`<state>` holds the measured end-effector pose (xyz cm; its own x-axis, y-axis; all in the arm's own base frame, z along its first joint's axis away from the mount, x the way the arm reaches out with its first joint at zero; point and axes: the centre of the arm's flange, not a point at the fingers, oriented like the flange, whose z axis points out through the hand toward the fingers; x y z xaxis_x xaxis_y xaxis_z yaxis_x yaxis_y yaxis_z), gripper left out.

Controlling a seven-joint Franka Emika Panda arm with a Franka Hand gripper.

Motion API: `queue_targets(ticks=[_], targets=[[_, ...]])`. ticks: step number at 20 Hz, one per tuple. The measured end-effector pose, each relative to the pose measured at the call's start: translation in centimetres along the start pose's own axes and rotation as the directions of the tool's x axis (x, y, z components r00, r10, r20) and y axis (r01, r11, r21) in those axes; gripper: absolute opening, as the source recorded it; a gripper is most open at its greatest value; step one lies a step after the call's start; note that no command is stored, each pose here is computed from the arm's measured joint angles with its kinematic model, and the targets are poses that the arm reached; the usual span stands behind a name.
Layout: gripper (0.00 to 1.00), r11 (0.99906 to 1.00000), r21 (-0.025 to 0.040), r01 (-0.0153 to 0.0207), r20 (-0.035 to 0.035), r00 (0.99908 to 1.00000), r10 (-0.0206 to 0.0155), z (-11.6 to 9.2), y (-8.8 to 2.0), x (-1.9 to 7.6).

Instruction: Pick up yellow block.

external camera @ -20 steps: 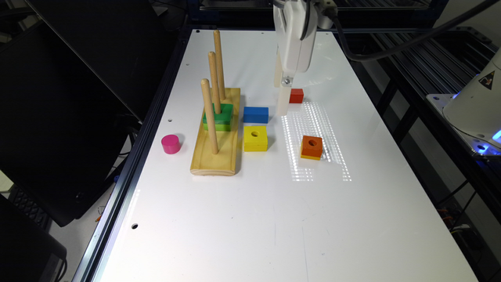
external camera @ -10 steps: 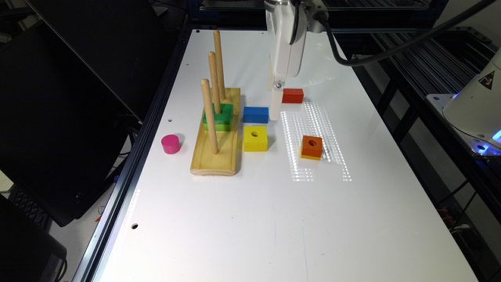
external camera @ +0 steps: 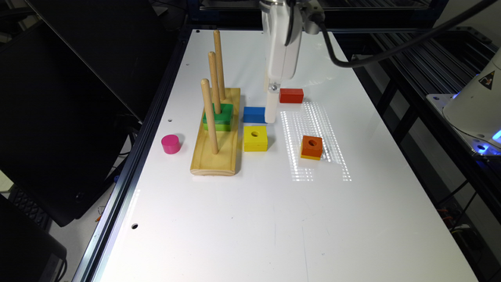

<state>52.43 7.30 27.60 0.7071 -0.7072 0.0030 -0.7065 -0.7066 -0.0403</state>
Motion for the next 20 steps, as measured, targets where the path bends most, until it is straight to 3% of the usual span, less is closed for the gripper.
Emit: queue_targets(ticks=[9, 12, 15, 20], targets=[[1.0, 1.0, 0.0002, -0.0004, 0.0018, 0.999998, 0.0004, 0.1, -0.3, 0.19], [1.0, 0.999992, -0.004, -0.0006, 0.0064, 0.999979, 0.0006, 0.5, -0.2, 0.18], [1.0, 0.999948, -0.0101, -0.0012, 0.0147, 0.999891, 0.0013, 1.5, -0.2, 0.2], [1.0, 0.999964, -0.0079, -0.0032, 0.0223, 0.999746, 0.0034, 4.1, -0.3, 0.39]])
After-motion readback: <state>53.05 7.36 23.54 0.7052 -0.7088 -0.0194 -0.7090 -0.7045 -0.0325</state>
